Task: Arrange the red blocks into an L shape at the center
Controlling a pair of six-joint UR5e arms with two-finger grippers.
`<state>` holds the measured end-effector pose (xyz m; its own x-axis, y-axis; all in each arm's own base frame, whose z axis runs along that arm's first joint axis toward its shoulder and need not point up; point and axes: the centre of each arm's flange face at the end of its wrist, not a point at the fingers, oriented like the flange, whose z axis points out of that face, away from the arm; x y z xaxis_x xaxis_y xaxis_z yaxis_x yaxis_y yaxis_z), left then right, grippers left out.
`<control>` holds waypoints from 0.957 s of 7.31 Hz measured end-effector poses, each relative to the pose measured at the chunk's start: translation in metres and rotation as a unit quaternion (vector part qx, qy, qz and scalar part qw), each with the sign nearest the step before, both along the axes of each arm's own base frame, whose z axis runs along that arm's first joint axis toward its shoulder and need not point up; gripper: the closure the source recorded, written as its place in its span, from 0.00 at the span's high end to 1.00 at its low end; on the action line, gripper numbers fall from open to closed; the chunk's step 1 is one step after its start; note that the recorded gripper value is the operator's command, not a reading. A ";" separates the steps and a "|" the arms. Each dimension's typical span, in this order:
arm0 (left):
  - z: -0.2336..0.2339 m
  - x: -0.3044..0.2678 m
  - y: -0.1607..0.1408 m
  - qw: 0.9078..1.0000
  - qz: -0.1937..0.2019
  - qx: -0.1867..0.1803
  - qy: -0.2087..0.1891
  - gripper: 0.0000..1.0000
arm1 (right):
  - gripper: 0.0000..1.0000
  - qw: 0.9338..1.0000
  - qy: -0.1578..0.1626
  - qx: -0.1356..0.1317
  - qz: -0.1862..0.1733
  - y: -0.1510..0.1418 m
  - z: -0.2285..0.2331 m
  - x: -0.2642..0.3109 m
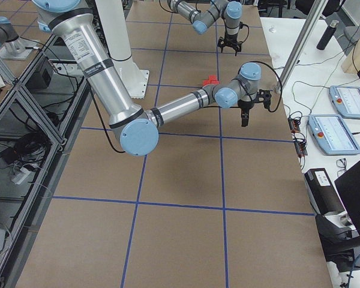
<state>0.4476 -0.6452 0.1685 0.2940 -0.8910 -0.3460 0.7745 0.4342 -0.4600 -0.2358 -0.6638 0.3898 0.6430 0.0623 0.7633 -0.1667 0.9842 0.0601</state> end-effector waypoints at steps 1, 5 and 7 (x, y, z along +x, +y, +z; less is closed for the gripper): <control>0.032 -0.048 -0.001 0.997 0.051 0.052 -0.012 1.00 | 0.99 1.000 0.002 0.003 -0.003 -0.004 0.006 0.011; 0.172 -0.291 -0.024 0.920 0.295 0.232 -0.113 1.00 | 0.99 0.998 0.033 0.033 -0.036 -0.006 0.076 0.088; 0.230 -0.399 -0.018 0.877 0.379 0.283 -0.087 1.00 | 0.99 0.996 0.052 0.039 -0.056 -0.006 0.117 0.146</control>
<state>0.0491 -0.6628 0.3983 0.8199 -0.1182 -0.5602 0.2031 0.9749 0.0914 -0.0893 -0.6695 0.5066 0.7192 -0.0704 0.6913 -0.0456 0.9879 0.1479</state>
